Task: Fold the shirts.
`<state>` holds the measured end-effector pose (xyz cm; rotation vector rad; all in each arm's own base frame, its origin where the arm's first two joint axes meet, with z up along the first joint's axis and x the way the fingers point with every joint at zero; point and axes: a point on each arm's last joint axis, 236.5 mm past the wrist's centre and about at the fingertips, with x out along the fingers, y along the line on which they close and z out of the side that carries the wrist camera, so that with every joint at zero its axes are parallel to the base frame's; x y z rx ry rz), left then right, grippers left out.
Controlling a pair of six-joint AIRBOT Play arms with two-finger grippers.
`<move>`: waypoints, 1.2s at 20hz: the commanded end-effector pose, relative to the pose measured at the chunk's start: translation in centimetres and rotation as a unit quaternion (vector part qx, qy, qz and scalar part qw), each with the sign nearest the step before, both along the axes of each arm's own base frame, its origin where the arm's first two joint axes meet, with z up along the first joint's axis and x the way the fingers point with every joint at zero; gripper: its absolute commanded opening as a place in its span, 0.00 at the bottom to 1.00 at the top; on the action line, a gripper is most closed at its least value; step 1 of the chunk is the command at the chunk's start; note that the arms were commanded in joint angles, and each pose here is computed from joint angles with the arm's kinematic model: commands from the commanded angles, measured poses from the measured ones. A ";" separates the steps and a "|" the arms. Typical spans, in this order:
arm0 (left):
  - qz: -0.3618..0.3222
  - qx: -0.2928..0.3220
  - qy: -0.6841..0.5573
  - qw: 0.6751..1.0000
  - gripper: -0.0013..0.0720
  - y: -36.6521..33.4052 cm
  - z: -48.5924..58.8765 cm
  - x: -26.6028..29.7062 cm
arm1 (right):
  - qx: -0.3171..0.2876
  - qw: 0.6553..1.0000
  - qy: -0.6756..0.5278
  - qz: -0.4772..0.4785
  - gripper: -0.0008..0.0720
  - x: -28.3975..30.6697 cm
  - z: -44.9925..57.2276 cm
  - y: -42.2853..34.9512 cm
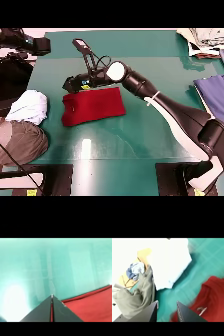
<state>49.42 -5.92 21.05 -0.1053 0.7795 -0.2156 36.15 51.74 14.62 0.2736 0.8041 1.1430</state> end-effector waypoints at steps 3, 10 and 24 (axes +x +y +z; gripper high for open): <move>0.000 0.008 0.004 1.000 0.05 1.0 0.7 -1.1 | -0.140 0.990 0.020 0.012 0.40 3.8 -4.0 -9.6; -0.022 -0.010 0.001 1.000 0.05 -0.4 0.9 -1.2 | -0.199 0.955 0.206 -0.072 0.40 6.0 -13.7 -24.7; -0.050 -0.070 0.000 0.996 0.05 -3.5 1.6 -1.5 | -0.047 0.943 0.290 -0.154 0.15 6.2 -20.9 -14.3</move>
